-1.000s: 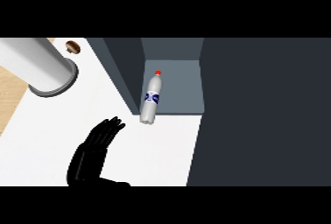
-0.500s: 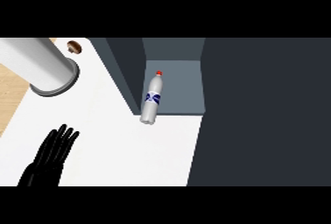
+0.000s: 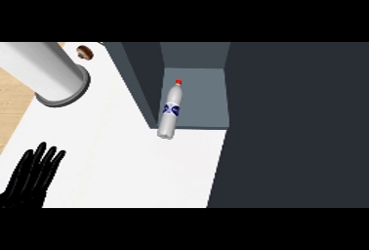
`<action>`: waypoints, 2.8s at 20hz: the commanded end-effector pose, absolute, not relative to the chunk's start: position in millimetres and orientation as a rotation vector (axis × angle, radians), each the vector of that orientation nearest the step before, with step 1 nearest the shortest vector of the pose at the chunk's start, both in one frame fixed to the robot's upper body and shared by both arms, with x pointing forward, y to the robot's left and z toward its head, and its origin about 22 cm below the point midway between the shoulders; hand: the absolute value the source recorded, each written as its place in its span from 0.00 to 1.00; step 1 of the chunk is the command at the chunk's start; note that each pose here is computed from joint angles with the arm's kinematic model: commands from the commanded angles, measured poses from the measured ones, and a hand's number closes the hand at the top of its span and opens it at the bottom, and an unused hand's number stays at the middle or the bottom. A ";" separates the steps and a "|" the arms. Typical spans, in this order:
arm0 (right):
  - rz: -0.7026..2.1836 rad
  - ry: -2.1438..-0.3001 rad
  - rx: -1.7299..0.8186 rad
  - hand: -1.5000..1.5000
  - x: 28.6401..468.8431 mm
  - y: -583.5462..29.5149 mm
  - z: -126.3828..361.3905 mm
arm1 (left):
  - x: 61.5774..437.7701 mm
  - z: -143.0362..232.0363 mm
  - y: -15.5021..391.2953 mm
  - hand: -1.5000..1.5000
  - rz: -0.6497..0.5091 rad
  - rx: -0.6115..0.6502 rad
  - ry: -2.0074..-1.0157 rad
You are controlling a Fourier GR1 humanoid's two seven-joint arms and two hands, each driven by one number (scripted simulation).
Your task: Pick up the bottled water, place it into the cabinet and close the cabinet
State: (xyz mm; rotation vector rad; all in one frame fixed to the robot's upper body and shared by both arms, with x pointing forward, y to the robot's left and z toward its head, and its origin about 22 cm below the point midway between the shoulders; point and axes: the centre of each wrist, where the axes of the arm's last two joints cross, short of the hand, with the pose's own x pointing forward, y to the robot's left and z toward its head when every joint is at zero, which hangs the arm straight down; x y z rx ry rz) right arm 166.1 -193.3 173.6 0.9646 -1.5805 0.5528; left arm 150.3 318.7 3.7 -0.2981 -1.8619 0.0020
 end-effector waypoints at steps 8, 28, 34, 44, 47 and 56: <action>0.672 -1.702 0.849 1.00 158.9 -91.2 201.5 | 139.6 29.1 331.1 0.00 -0.015 -0.327 -1.858; 0.810 -1.430 0.989 1.00 249.8 11.9 221.6 | 134.7 78.3 355.6 0.00 -0.040 -0.310 -1.895; 0.719 -1.413 0.992 1.00 280.2 7.3 216.0 | 130.4 98.1 349.5 0.00 -0.018 -0.312 -1.878; 0.556 -1.571 0.733 1.00 344.3 -33.8 184.1 | 124.0 98.9 355.5 0.00 -0.037 -0.293 -1.892; 0.533 -1.617 0.671 1.00 368.5 -55.3 172.9 | 133.2 88.7 351.1 0.00 -0.012 -0.290 -1.878; 0.454 -1.679 0.534 1.00 381.2 -59.3 170.9 | 136.9 95.2 352.6 0.00 -0.022 -0.324 -1.882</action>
